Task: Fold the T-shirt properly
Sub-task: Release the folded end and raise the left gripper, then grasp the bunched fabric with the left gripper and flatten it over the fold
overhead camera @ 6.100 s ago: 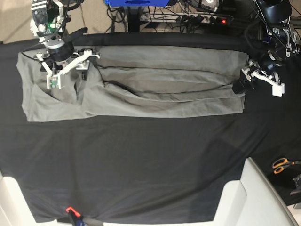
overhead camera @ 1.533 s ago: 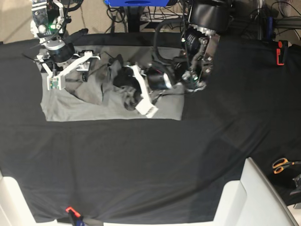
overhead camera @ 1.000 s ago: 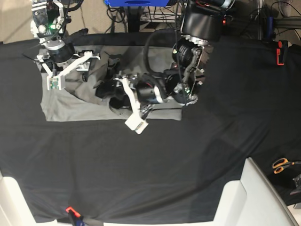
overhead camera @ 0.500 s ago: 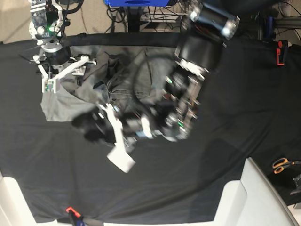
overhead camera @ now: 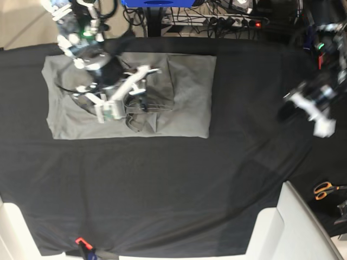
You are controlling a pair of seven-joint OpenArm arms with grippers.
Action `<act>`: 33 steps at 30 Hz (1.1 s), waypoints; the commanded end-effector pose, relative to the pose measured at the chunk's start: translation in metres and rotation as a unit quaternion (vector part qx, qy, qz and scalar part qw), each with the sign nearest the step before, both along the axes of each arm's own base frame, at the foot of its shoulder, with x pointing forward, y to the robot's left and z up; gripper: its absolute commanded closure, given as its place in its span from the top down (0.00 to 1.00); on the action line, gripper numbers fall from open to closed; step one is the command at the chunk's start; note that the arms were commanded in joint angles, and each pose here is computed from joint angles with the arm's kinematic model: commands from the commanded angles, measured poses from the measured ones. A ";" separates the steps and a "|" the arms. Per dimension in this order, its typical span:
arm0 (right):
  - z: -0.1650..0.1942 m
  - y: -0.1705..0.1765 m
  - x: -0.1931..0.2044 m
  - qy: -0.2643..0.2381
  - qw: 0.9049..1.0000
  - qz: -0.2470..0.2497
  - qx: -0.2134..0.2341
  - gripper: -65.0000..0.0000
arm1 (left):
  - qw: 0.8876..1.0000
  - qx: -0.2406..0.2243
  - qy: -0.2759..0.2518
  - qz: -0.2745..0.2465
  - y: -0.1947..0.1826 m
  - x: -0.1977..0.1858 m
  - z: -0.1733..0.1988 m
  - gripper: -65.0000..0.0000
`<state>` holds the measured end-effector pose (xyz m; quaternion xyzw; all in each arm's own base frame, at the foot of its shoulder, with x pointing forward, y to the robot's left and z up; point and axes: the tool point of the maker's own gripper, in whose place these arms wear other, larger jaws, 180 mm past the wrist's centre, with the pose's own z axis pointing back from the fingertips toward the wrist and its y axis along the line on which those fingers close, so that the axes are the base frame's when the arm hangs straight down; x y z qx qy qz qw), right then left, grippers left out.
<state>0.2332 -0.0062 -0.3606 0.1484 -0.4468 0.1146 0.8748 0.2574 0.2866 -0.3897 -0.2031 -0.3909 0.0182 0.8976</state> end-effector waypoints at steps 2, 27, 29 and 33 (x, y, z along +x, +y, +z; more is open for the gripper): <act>0.013 0.017 0.006 -0.011 1.000 0.026 0.007 0.15 | 1.000 0.006 -0.005 -0.020 -0.007 0.001 0.002 0.00; -0.023 -0.201 -0.038 0.043 0.952 -0.288 -0.096 0.01 | 0.965 -0.102 0.032 -0.240 -0.289 0.021 -0.046 0.00; -0.026 -0.201 -0.039 0.048 0.951 -0.289 -0.096 0.01 | 0.965 -0.105 0.033 -0.237 -0.289 0.021 -0.047 0.00; -0.030 -0.201 -0.041 0.054 0.951 -0.289 -0.097 0.01 | 0.966 -0.102 0.033 -0.235 -0.287 0.023 -0.047 0.00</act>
